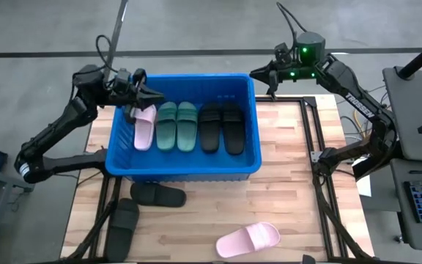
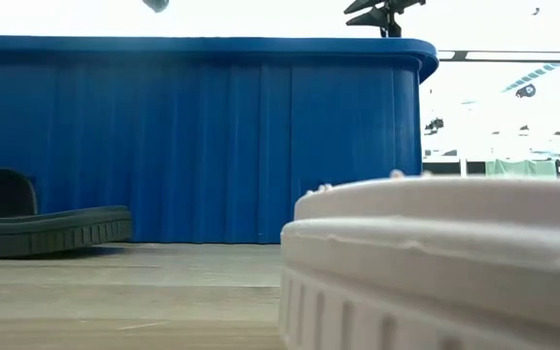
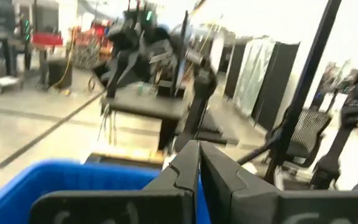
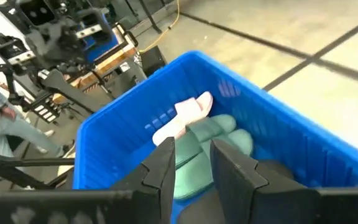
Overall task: Pick and place slides into bin
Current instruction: Put the pink slide into the blue bin
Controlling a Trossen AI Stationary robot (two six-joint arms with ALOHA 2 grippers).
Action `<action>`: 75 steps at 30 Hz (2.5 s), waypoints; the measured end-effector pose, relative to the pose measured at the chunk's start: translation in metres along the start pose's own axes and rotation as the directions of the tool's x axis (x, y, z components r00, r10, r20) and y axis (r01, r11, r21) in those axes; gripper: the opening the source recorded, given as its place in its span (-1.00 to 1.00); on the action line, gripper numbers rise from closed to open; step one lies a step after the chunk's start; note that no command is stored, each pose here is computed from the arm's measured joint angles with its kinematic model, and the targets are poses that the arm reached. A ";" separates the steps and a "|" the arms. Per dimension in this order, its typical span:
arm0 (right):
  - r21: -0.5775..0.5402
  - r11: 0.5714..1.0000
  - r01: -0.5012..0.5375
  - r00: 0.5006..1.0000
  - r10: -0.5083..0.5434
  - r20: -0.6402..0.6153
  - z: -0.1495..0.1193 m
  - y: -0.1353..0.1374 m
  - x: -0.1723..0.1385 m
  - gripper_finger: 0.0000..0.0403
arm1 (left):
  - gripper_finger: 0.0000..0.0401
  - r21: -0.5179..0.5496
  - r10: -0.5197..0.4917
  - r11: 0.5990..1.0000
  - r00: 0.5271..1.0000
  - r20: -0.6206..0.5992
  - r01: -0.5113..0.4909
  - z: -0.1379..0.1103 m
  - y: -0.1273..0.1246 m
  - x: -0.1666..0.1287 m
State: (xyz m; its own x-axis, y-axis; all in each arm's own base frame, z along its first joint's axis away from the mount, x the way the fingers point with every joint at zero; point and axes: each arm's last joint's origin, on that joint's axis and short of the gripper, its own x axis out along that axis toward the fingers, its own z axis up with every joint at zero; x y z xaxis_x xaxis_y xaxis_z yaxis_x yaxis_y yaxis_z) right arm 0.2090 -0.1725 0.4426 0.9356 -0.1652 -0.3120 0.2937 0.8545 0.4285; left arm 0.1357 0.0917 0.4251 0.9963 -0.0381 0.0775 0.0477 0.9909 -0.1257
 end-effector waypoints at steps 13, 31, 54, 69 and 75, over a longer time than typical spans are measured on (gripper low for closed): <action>-0.119 0.993 -0.008 0.996 0.018 0.091 0.006 0.018 -0.024 -0.59 | -0.74 -0.126 -0.118 0.984 0.990 0.080 0.127 0.005 -0.003 0.022; -0.212 0.932 -0.295 0.955 0.295 -0.031 -0.018 0.081 -0.055 -0.54 | -0.28 0.006 -0.266 0.963 0.950 0.162 0.268 0.024 -0.011 0.033; 0.224 0.953 -0.204 0.649 0.303 -0.697 -0.113 0.120 -0.081 -0.48 | -0.28 -0.081 -0.246 0.960 0.948 0.200 0.267 0.030 -0.020 0.021; 0.316 0.947 -0.056 0.614 0.282 -0.737 -0.209 0.114 -0.074 0.08 | -0.28 -0.216 -0.118 0.962 0.966 0.229 0.169 0.024 -0.014 0.022; 0.313 0.940 0.139 0.704 0.128 -0.699 -0.257 0.091 -0.064 0.19 | -0.28 -0.358 0.019 0.933 0.991 0.132 0.030 0.007 -0.005 0.026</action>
State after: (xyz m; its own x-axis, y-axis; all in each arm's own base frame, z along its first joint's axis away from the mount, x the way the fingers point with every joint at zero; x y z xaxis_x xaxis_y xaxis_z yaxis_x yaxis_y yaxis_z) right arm 0.1260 0.0430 0.2834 0.5590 0.3376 -0.7574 0.4677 0.6258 0.6242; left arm 0.1610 0.0862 0.4352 0.9787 -0.0015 0.2054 0.0998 0.8773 -0.4695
